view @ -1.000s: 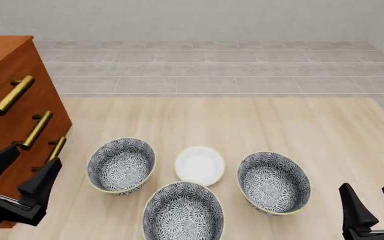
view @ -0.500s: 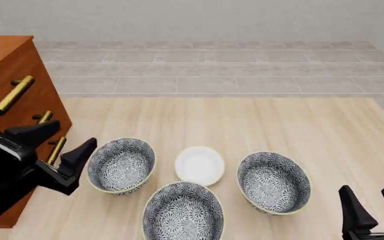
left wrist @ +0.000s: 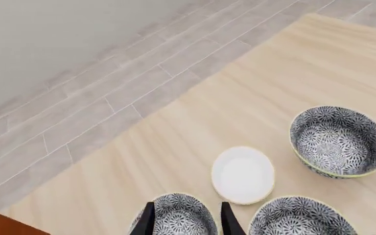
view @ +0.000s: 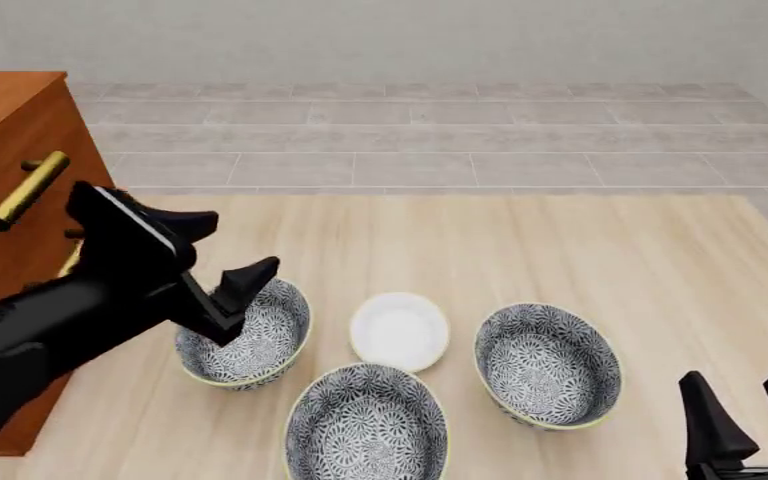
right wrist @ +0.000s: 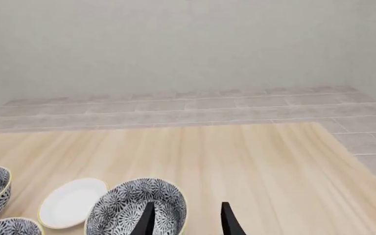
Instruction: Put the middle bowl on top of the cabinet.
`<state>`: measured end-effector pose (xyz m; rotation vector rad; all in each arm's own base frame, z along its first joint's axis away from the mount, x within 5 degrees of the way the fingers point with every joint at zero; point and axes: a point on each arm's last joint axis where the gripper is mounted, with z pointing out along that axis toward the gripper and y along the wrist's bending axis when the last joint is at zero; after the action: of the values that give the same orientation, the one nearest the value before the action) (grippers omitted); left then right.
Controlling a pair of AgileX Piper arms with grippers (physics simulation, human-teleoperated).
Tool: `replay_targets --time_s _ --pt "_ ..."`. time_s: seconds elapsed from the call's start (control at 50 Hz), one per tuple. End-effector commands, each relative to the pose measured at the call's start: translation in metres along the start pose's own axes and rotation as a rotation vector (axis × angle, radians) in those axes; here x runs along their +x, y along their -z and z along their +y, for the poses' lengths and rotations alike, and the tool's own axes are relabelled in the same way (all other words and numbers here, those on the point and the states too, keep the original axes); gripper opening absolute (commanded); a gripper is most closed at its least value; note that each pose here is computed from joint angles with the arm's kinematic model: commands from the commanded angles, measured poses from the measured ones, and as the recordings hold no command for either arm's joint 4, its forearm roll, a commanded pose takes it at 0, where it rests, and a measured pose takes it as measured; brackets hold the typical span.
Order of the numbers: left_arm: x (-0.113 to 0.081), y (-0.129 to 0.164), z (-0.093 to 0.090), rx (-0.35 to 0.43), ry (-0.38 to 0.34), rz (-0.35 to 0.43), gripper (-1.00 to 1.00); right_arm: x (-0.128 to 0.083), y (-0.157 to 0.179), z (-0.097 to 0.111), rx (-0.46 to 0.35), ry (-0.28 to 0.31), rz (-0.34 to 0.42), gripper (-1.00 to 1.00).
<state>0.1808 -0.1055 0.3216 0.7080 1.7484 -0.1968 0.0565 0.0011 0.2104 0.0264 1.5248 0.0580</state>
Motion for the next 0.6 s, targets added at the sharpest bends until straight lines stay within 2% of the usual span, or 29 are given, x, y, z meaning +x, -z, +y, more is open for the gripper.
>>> replay_targets --time_s 0.02,0.12,0.14,0.18,0.24,0.36,0.46,0.5,0.6 --pt "-0.019 -0.026 -0.015 0.087 -0.028 0.038 1.0 0.0 0.0 0.0 0.006 -0.01 -0.003 1.0" --pt "-0.022 -0.036 -0.017 0.101 -0.039 0.062 1.0 0.0 0.0 -0.001 0.01 -0.012 -0.005 1.0" --pt "-0.024 -0.047 -0.022 0.125 -0.035 0.107 1.0 0.0 0.0 -0.001 0.011 -0.013 -0.006 1.0" --pt "-0.028 -0.047 -0.025 0.138 -0.02 0.097 1.0 0.0 0.0 -0.001 0.012 -0.013 -0.006 1.0" --pt "-0.034 -0.049 -0.031 0.16 -0.065 0.091 1.0 -0.001 0.0 -0.001 0.015 -0.014 -0.009 1.0" --pt "-0.035 -0.06 -0.046 0.212 -0.096 0.112 1.0 -0.001 0.0 -0.001 0.011 -0.015 -0.011 1.0" --pt "-0.037 -0.066 -0.052 0.23 -0.114 0.12 1.0 -0.001 0.0 -0.001 0.014 -0.018 -0.012 1.0" --pt "-0.039 -0.071 -0.062 0.264 -0.14 0.127 1.0 -0.001 0.0 -0.001 0.016 -0.02 -0.01 1.0" --pt "-0.046 -0.078 -0.065 0.271 -0.135 0.138 1.0 0.0 0.0 -0.001 0.015 -0.023 -0.007 1.0"
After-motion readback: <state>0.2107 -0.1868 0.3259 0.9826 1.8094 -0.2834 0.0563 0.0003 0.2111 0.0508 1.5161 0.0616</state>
